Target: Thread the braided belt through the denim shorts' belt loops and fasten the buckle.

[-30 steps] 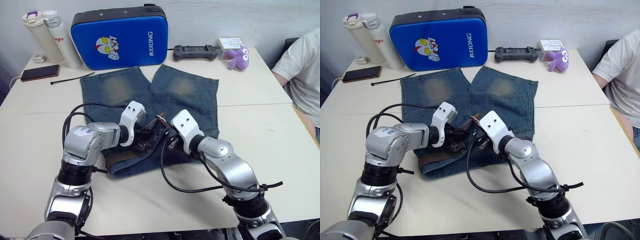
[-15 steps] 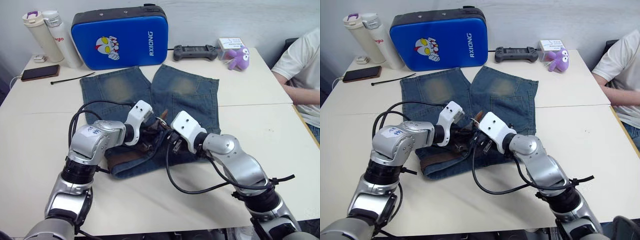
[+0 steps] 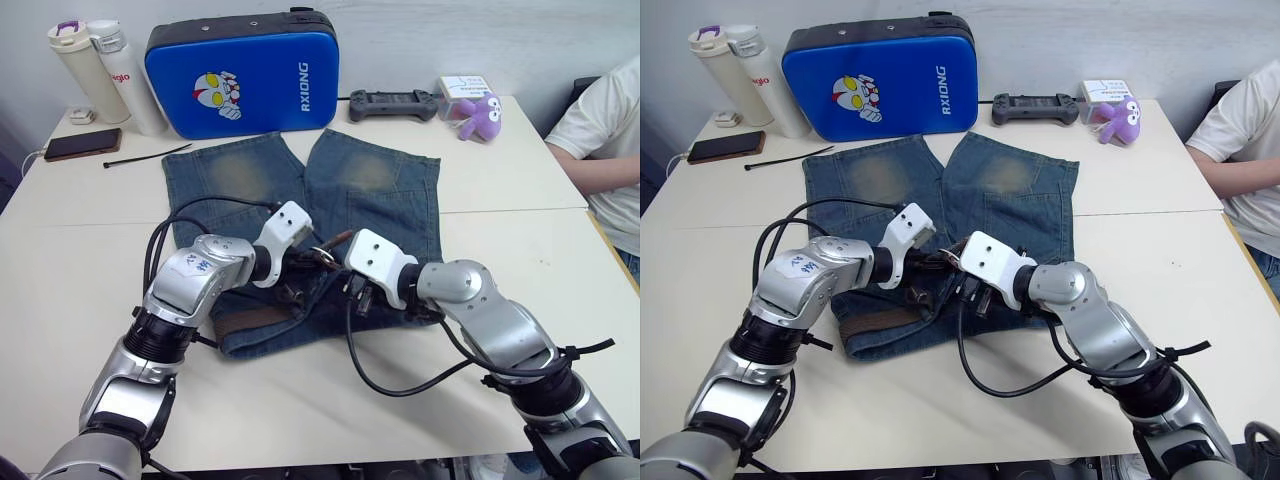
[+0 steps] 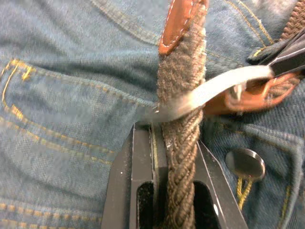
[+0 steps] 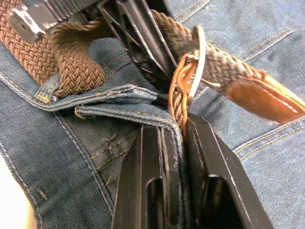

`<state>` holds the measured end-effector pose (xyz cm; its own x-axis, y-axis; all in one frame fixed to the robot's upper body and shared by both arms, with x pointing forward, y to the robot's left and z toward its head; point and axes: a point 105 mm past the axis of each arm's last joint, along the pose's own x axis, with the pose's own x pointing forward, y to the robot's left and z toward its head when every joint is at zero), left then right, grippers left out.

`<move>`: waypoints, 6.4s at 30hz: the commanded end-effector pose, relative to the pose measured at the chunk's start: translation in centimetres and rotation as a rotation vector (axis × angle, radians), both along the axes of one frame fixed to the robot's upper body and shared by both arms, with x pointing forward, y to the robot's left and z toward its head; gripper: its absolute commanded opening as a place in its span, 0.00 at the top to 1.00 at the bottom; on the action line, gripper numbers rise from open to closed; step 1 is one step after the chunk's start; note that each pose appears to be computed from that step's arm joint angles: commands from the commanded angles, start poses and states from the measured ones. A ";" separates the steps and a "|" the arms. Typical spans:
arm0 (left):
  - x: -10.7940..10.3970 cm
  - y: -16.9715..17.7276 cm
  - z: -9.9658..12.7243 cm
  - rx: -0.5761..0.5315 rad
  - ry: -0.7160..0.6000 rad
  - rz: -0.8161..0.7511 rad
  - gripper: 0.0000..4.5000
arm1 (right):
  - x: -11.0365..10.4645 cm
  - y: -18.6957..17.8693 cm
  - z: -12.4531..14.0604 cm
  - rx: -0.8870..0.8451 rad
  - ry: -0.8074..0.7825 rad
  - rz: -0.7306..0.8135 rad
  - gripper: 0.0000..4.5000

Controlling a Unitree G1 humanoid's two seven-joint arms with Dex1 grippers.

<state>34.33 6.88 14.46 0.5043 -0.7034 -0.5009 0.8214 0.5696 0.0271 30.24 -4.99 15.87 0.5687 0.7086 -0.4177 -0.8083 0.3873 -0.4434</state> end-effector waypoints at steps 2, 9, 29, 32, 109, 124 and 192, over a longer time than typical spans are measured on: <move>0.0 -0.9 1.1 0.002 -0.061 -0.053 1.00 | -1.9 0.7 0.8 0.043 0.056 0.102 0.60; 0.2 0.1 0.3 0.082 -0.091 -0.067 1.00 | -2.7 -2.7 4.5 0.044 0.063 0.142 0.01; -0.7 -1.5 1.7 0.035 -0.171 -0.188 1.00 | 3.8 -2.2 4.8 -0.169 -0.225 0.224 0.12; -0.8 -1.5 1.7 0.033 -0.170 -0.189 1.00 | 3.9 -2.1 4.9 -0.173 -0.242 0.238 0.38; -1.0 -5.2 5.2 -0.170 -0.135 -0.184 0.48 | 2.6 -8.2 6.6 -0.303 -0.356 0.217 1.00; -0.6 -3.9 4.2 -0.214 -0.002 -0.078 1.00 | 1.2 -7.2 8.0 -0.063 -0.235 0.192 0.65; -3.1 -0.4 5.5 -1.145 0.463 0.221 1.00 | 1.4 -1.3 4.6 0.363 0.534 0.183 0.99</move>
